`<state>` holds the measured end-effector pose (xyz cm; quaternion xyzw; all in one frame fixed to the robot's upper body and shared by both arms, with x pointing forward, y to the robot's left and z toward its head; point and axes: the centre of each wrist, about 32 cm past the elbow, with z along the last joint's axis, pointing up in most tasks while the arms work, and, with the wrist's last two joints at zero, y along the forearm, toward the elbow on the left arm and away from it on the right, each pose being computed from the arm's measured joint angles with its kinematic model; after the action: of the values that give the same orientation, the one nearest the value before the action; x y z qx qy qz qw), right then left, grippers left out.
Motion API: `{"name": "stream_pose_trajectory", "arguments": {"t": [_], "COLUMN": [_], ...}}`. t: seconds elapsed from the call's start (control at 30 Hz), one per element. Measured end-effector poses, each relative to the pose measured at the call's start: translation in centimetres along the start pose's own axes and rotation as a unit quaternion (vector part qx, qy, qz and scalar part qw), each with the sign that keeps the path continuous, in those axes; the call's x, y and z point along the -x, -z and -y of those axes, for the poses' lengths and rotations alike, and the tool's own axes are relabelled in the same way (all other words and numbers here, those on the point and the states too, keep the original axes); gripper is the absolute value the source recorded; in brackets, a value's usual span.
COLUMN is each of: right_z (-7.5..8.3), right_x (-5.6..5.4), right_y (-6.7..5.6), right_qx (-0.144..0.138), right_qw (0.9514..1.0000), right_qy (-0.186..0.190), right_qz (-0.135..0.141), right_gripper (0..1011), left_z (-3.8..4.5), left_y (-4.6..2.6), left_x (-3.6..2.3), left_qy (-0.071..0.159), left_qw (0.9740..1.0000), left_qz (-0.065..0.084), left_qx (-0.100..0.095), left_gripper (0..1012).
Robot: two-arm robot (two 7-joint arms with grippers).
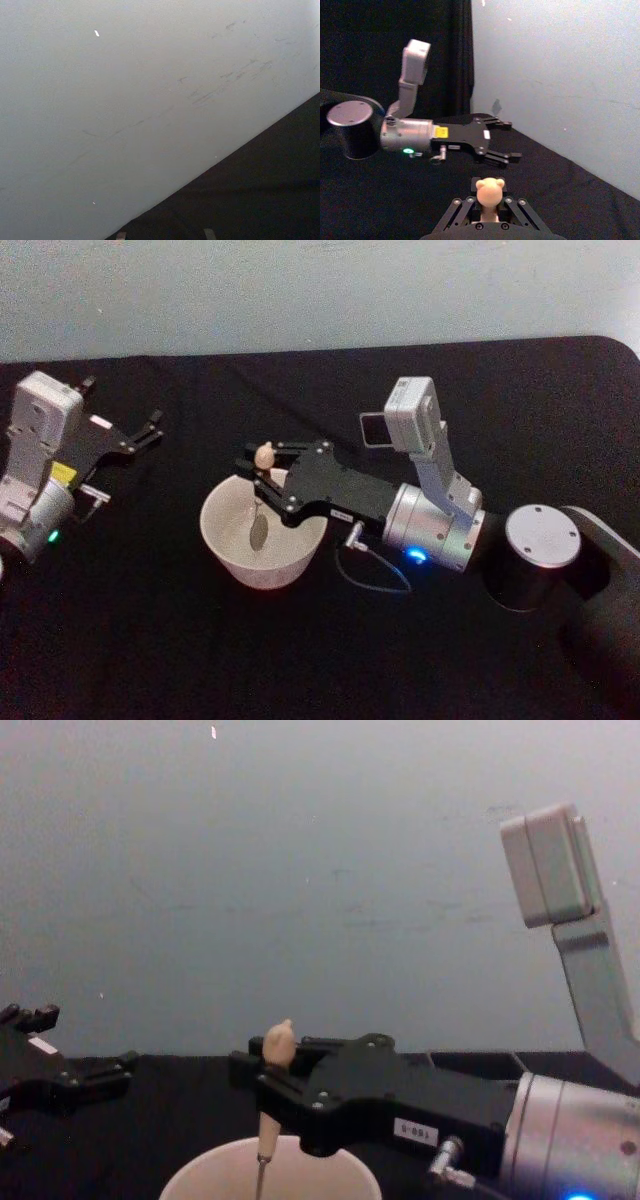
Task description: Pick up the stirring spoon with one hand, stir inside the cup, then place it back in its original position.
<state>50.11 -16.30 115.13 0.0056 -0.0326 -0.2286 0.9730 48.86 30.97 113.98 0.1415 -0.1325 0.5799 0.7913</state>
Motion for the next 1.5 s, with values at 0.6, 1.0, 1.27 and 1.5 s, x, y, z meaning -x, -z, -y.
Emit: {"name": "stream_pose_trajectory", "arguments": {"t": [0.6, 1.0, 1.27, 1.5], "right_z": [0.8, 2.1, 3.0, 3.4], "right_x": [-1.2, -0.9, -0.4, 0.0], "right_y": [0.1, 0.0, -0.4, -0.4], "right_qx": [0.002, 0.003, 0.000, 0.004], "right_qw": [0.9995, 0.9995, 0.9997, 0.9999], "right_qy": [0.031, 0.032, 0.024, 0.013], "right_qz": [0.004, 0.003, 0.002, 0.001], "right_gripper": [168, 168, 168, 168], "left_z": [0.00, 0.00, 0.00, 0.00], "left_y": [0.00, 0.00, 0.00, 0.00], "left_x": [0.00, 0.00, 0.00, 0.00], "left_qy": [0.000, 0.000, 0.000, 0.000], "left_qw": [1.0000, 1.0000, 1.0000, 1.0000], "left_qz": [0.000, 0.000, 0.000, 0.000], "left_qx": [0.000, 0.000, 0.000, 0.000], "left_gripper": [1001, 1001, 1001, 1001]}}
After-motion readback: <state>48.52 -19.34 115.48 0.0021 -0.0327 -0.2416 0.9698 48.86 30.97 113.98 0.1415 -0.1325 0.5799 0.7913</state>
